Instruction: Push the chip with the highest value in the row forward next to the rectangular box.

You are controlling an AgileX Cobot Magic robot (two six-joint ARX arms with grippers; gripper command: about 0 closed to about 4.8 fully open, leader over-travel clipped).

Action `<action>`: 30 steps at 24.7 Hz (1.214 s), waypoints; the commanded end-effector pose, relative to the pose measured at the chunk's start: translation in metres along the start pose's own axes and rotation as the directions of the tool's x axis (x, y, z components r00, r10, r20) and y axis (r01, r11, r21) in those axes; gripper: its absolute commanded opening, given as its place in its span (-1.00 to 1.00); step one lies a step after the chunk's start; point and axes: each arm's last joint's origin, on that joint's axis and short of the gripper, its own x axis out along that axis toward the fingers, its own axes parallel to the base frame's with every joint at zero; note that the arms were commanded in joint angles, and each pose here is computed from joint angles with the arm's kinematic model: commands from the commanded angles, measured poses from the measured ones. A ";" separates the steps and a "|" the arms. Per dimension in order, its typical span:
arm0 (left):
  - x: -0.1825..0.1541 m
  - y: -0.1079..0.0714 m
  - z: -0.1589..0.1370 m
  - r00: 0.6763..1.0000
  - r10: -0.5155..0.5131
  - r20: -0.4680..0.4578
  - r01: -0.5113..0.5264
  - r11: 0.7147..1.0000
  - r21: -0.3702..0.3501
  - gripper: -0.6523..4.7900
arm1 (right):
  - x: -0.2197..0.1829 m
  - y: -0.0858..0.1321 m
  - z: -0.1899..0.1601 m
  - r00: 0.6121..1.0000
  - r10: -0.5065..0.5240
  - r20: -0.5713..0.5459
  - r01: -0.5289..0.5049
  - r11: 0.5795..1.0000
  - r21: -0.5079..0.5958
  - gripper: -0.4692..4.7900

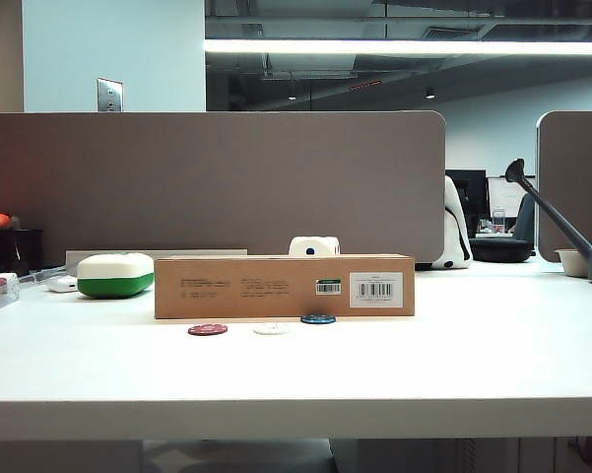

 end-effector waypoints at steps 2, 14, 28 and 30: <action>0.000 0.000 0.002 1.000 -0.003 0.013 0.003 1.000 0.005 -0.78 | 0.000 0.000 0.000 1.000 -0.001 0.010 0.001 1.000 -0.007 -0.84; 0.000 0.000 0.002 1.000 -0.004 0.013 0.004 1.000 0.005 -0.78 | 0.000 0.000 0.000 1.000 0.003 0.014 -0.003 1.000 -0.007 -0.84; 0.000 0.000 0.002 1.000 -0.003 0.013 0.003 1.000 0.005 -0.78 | 0.000 0.000 -0.001 1.000 0.022 -0.002 -0.022 0.999 -0.029 -0.84; 0.000 0.000 0.002 1.000 -0.003 0.013 0.003 1.000 0.005 -0.78 | 0.000 0.000 -0.001 1.000 0.023 0.000 -0.023 0.999 -0.029 -0.84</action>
